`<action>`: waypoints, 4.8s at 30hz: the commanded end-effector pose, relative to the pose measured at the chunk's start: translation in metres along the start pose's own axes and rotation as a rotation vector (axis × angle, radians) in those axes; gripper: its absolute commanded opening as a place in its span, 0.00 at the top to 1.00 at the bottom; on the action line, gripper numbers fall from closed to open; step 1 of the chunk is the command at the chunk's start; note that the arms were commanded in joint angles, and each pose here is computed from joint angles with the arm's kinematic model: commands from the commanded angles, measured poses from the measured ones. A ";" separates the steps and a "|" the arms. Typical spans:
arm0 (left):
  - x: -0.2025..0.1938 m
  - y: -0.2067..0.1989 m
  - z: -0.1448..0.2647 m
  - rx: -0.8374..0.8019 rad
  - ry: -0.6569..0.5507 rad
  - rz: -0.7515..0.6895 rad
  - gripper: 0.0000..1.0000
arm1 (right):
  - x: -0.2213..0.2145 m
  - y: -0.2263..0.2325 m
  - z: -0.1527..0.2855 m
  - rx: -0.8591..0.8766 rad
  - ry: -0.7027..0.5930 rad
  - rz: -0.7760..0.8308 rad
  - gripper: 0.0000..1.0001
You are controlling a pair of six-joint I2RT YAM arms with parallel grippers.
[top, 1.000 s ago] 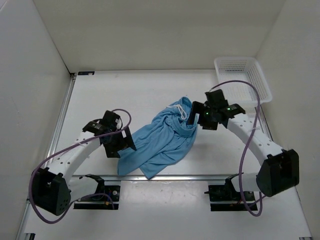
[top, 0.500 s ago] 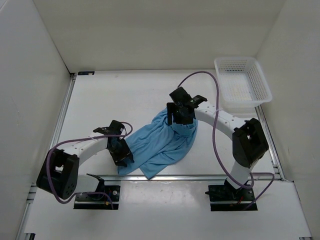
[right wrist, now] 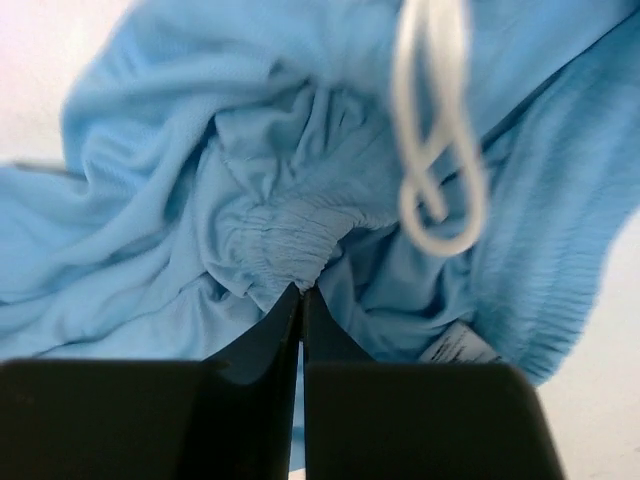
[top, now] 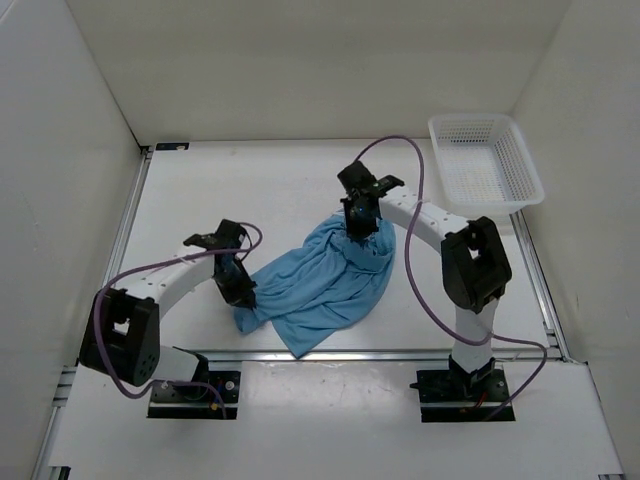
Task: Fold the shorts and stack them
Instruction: Flatten the shorts out
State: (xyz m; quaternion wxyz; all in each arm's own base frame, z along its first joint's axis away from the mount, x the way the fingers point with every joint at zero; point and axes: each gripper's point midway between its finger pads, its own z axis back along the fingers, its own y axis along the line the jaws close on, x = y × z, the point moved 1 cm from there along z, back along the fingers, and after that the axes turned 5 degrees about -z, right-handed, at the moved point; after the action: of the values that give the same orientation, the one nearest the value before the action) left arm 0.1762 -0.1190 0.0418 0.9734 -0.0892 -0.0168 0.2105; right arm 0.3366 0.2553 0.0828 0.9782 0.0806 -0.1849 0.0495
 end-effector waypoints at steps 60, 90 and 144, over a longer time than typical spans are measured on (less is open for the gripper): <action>0.208 -0.064 0.005 0.122 -0.193 -0.144 0.29 | -0.092 -0.080 0.085 0.163 -0.010 -0.428 0.29; 0.200 -0.040 0.070 0.156 -0.275 -0.148 0.90 | -0.040 -0.080 0.133 0.063 -0.235 -0.306 1.00; 0.171 -0.049 0.080 0.112 -0.292 -0.224 0.90 | -0.054 -0.086 0.114 0.023 -0.170 -0.286 1.00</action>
State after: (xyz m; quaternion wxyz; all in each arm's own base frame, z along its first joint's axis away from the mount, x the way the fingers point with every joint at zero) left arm 0.3401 -0.0819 0.0945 0.9881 0.0009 -0.1112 0.1061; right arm 0.2488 0.1437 0.1440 0.9594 0.1164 -0.2344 -0.1050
